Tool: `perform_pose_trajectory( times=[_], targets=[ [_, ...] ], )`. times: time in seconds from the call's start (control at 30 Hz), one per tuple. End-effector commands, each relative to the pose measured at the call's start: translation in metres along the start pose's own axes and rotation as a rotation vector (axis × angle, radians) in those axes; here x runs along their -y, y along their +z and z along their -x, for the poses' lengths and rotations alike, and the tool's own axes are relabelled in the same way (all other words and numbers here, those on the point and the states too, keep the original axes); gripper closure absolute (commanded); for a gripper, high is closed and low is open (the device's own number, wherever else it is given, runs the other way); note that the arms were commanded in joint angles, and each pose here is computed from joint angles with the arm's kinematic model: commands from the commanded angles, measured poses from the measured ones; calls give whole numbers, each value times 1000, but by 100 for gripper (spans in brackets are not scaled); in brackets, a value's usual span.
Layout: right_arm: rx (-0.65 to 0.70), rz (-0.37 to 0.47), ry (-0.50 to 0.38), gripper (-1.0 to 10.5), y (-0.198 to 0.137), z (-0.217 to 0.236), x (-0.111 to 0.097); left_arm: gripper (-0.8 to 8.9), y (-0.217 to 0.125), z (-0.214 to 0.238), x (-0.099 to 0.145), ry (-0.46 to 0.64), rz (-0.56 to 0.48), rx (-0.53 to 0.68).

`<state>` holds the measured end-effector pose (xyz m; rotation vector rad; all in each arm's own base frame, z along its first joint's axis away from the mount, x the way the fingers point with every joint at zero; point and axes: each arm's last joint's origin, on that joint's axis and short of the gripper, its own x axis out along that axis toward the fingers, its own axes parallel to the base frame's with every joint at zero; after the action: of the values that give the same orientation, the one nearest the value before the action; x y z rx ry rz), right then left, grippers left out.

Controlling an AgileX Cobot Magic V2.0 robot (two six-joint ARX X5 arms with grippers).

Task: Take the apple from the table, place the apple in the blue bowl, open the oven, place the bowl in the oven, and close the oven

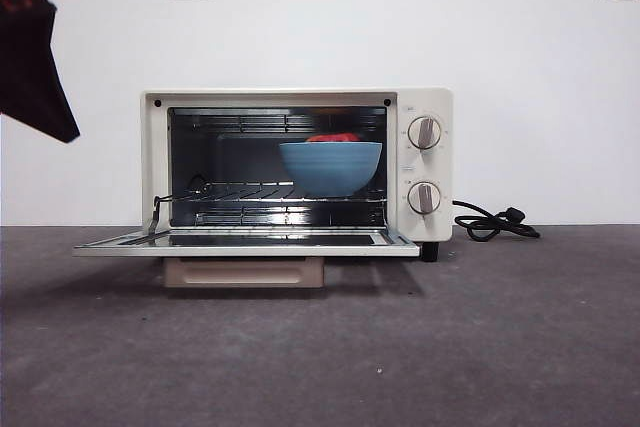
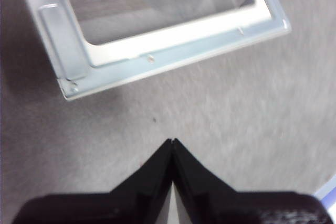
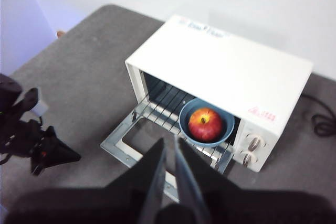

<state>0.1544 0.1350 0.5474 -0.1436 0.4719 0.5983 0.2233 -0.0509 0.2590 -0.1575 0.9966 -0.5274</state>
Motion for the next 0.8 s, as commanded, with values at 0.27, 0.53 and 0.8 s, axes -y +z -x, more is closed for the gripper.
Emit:
perform_pose_trajectory(
  times=[0.27,0.53,0.8],
  targets=[
    [-147,108,-12,922,-55,20,6,819,2,-35,-29,-54,178,-112],
    [-229,76,71,922,-105,22,7,820,-2,-72,-48,-92,306,-218],
    [-150,38,84,922,-127,35,9,821,-9,-85,-75,-107,422,-262]
  ],
)
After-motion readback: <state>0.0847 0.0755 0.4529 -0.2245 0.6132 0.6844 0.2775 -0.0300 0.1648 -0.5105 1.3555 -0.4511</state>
